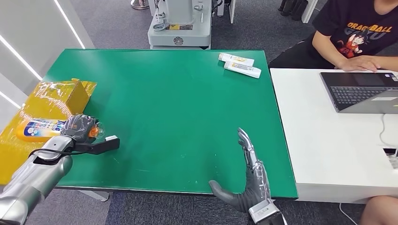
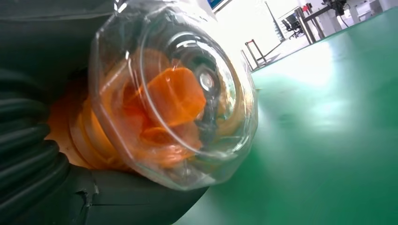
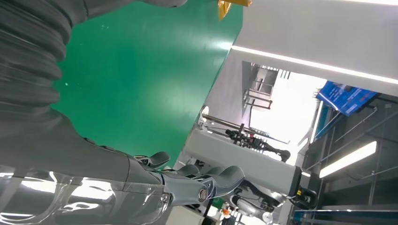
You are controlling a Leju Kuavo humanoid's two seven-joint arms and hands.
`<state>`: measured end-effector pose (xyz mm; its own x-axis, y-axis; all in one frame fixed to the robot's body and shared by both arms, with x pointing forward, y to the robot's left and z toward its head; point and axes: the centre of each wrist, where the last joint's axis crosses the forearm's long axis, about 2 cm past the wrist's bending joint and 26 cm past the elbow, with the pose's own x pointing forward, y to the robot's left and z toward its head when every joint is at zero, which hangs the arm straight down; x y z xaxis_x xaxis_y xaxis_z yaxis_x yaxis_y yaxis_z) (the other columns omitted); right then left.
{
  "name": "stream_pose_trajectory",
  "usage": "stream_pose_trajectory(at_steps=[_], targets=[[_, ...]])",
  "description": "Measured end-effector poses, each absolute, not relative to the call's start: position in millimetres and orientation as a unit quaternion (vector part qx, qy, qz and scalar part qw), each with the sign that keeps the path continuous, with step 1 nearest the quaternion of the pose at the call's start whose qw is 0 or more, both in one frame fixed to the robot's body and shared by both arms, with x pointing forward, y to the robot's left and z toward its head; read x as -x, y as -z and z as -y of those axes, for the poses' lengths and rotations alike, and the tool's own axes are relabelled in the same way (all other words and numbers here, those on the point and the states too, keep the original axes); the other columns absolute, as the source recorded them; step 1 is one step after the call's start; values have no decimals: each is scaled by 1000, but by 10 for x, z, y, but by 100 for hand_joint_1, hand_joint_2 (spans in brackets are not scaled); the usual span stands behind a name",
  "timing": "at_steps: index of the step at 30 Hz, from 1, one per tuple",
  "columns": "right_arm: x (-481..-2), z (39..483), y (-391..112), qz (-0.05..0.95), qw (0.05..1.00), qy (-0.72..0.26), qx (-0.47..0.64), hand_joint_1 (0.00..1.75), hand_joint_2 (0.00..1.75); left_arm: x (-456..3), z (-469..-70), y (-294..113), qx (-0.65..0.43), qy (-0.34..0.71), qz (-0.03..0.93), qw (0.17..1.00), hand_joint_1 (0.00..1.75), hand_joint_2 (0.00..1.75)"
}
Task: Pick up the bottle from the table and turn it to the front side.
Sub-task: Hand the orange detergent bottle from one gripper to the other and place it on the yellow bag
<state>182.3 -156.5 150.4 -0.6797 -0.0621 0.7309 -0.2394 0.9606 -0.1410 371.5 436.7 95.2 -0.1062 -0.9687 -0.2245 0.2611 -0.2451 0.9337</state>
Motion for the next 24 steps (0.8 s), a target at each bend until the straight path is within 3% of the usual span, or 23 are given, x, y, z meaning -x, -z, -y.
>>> stream_pose_trajectory(at_steps=[24], targets=[[-1775,1584,-1465,906,404,-107,-59,0,175,-3627,-4253,-779,-452,630,390,497,175,175]])
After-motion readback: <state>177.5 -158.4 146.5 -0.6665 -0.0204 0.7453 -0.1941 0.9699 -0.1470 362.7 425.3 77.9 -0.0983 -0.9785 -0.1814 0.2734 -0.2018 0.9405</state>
